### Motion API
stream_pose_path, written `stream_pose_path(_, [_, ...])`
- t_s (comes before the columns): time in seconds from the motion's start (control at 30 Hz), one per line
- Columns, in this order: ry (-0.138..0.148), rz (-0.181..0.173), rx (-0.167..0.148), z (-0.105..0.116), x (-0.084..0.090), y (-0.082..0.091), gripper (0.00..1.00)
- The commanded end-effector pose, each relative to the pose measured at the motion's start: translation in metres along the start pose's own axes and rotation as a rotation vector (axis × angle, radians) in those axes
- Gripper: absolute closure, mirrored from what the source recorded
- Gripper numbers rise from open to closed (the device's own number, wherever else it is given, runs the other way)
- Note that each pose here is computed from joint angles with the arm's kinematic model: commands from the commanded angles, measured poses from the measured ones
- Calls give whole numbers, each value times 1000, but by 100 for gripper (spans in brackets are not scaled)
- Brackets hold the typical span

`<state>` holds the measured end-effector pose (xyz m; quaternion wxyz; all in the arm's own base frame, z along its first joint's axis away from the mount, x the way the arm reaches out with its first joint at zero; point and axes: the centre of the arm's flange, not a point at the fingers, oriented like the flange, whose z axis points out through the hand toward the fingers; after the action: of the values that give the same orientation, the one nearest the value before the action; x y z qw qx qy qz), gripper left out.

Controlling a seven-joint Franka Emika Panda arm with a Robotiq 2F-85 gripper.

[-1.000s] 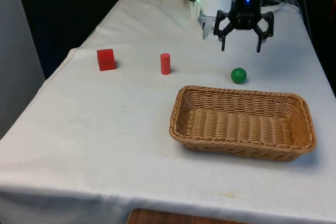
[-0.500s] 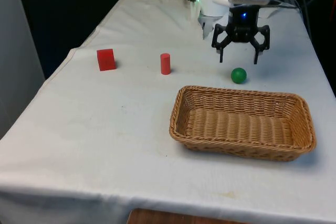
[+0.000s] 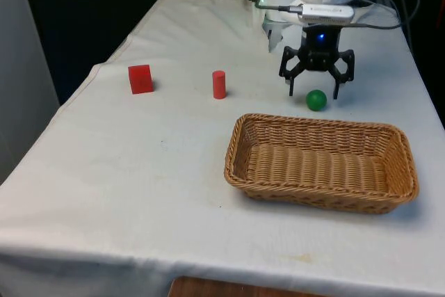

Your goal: Pick up the object to the left of the cylinder and place it into the basket.

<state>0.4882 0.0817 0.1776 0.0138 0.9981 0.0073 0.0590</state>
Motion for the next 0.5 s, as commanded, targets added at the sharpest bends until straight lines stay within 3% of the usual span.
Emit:
stream_pose_path(0.0, [2,0,-1,2,0,-1,0])
stream_pose_path(0.03, [14,0,18,1,0,-4,0])
stream_pose_path(0.23, [6,-1,-8,7,-1,-1,0])
stream_pose_path(0.27, [10,1,2,8,-1,-3,0])
stream_pose_path(0.47, [3,0,-6,14,-3,-2,0])
